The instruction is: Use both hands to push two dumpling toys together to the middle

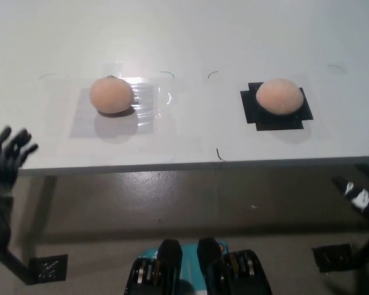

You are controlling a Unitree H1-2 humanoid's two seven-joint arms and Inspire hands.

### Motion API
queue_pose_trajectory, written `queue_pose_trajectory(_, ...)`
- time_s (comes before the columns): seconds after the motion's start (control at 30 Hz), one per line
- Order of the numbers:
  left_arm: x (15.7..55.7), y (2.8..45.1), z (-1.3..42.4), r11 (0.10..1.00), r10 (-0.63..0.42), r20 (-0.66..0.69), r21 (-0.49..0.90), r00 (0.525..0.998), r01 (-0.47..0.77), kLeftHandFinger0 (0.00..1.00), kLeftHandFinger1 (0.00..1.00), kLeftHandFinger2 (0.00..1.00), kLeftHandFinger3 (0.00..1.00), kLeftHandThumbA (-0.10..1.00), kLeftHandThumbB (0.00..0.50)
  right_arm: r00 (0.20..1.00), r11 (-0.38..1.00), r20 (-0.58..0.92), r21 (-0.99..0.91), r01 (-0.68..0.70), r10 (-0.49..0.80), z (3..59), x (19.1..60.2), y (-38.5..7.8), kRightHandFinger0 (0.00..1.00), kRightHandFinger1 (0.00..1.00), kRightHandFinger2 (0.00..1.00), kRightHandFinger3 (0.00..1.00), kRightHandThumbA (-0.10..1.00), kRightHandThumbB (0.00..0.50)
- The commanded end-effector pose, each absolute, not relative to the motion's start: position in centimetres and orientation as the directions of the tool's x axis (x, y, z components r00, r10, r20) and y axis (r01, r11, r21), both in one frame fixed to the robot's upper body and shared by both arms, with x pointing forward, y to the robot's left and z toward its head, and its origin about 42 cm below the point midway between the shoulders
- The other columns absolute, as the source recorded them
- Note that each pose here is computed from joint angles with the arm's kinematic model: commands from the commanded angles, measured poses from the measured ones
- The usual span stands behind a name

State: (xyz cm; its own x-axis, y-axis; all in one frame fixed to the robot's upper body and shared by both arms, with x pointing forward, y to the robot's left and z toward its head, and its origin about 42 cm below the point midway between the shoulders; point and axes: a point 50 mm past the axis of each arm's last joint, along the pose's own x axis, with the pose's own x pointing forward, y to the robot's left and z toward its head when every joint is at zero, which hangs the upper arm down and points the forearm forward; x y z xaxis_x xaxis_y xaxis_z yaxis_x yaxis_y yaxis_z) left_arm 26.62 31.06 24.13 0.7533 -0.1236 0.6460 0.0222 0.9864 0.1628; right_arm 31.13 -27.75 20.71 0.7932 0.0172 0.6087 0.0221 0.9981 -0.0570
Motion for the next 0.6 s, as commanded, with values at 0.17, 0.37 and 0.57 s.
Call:
queue_pose_trajectory(0.17, 32.9, 33.4, 29.2, 0.98, -0.112, 0.681, 0.197, 0.724, -0.034, 1.0, 1.0, 1.0, 1.0, 1.0, 0.269, 0.777, 1.0, 0.629, 0.012, 0.025, -0.027, 25.2, 38.1, -29.2, 1.0, 1.0, 1.0, 1.0, 1.0, 0.2)
queue_pose_trajectory(0.37, 39.0, 35.3, 30.2, 0.978, -0.091, 0.651, 0.202, 0.753, -0.057, 1.0, 1.0, 1.0, 1.0, 1.0, 0.275, 0.796, 0.999, 0.603, 0.039, 0.026, -0.044, 27.2, 42.4, -29.2, 1.0, 1.0, 1.0, 1.0, 1.0, 0.175)
queue_pose_trajectory(0.57, 43.5, 35.2, 30.9, 0.979, -0.081, 0.596, 0.199, 0.799, -0.049, 1.0, 1.0, 1.0, 1.0, 1.0, 0.257, 0.822, 0.998, 0.568, 0.062, 0.007, -0.041, 27.8, 45.5, -29.2, 1.0, 1.0, 1.0, 1.0, 1.0, 0.184)
